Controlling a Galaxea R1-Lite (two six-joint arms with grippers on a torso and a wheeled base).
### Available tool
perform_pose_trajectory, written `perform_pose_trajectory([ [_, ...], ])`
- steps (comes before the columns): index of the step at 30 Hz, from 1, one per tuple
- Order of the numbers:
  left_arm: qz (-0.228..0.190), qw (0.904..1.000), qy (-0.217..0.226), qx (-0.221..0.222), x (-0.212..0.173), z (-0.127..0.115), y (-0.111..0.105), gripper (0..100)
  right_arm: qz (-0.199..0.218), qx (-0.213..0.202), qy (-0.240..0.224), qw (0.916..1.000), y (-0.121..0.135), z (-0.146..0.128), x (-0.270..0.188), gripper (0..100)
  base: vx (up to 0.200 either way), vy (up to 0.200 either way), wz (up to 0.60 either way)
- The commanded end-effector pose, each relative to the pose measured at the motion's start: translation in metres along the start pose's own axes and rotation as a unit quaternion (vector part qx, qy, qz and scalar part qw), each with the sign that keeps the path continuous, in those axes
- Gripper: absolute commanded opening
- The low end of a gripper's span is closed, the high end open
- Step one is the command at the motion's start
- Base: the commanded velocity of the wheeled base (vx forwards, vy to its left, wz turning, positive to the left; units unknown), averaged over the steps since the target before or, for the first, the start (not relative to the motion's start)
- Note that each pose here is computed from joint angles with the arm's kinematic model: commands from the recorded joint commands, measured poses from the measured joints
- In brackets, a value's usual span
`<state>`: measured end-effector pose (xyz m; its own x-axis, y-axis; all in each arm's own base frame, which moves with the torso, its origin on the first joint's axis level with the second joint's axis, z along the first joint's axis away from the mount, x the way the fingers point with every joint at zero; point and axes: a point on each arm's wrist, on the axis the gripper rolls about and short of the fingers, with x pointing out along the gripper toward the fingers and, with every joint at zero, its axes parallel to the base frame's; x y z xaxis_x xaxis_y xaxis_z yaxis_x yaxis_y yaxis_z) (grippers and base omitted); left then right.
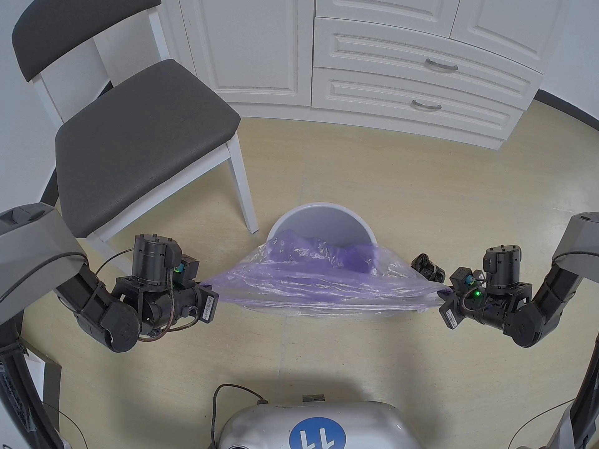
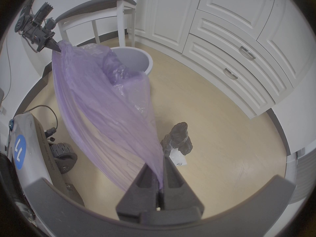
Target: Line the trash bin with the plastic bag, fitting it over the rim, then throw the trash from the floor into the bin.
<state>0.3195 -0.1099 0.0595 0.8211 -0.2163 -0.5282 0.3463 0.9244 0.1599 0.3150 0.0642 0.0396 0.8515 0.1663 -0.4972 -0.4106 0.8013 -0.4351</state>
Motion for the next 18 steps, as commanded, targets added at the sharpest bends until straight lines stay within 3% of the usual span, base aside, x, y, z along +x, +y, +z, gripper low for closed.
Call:
perform_pose_trajectory([
  [1, -0.003, 1.0, 0.004, 0.005, 0.0, -0.003, -0.002, 0, 0.008, -0.006, 0.009, 0.9999, 0.004, -0.004, 0.002, 0, 0.0, 0.0, 0.0],
  [8, -0.005, 1.0, -0.006, 0.005, 0.019, -0.008, -0.009, 0, 0.015, -0.007, 0.017, 0.9997, 0.011, -0.01, 0.018, 0, 0.0, 0.0, 0.0],
  [18, 0.013, 0.9946, -0.098, -0.032, 0.039, 0.002, -0.029, 0, -0.008, 0.031, -0.005, 0.9995, -0.002, -0.001, 0.025, 0, 0.0, 0.0, 0.0],
])
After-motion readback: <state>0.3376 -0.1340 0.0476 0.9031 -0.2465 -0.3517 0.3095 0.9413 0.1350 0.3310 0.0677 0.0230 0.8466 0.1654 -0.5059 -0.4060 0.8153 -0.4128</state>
